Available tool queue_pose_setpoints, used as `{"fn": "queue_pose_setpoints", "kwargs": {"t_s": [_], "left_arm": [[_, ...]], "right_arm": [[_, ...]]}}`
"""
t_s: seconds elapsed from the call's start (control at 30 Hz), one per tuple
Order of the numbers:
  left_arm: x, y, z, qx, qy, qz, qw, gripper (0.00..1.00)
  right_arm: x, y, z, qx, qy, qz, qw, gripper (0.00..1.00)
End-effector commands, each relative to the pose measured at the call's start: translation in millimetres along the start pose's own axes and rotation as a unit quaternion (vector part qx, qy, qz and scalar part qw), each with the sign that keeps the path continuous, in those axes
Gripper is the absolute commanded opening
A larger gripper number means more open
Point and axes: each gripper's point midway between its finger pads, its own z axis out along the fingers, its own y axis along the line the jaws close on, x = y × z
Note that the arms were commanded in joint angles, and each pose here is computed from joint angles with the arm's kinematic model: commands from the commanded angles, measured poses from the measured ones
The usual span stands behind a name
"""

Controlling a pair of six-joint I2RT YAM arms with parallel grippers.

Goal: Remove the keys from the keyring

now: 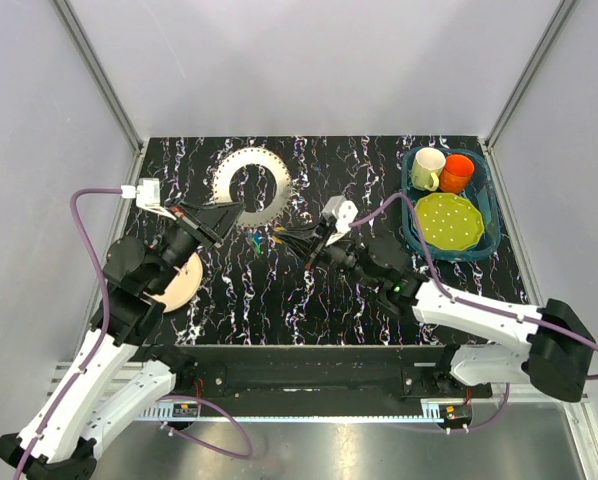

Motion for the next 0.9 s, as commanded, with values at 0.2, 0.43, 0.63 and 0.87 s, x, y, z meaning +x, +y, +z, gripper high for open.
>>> {"fn": "queue_pose_setpoints", "kwargs": {"t_s": [0.2, 0.43, 0.63, 0.87], "left_arm": [[6.6, 33.6, 0.3, -0.05, -0.034, -0.024, 0.998, 0.0], [28.2, 62.7, -9.6, -0.09, -0.025, -0.031, 0.995, 0.0], [64.2, 89.2, -16.1, -0.105, -0.001, -0.066, 0.992, 0.0], [85.1, 105.6, -22.2, -0.135, 0.044, -0.044, 0.989, 0.4]], "right_arm": [[-26.6, -17.9, -14.4, 0.054, 0.04, -0.068, 0.995, 0.0], [-14.4, -21.9, -16.5, 0.062, 0.084, -0.074, 0.992, 0.0], [-10.8, -31.3, -15.4, 0.075, 0.105, -0.11, 0.985, 0.0], [-0.6, -43.2, -12.5, 0.08, 0.124, -0.139, 0.979, 0.0]]}}
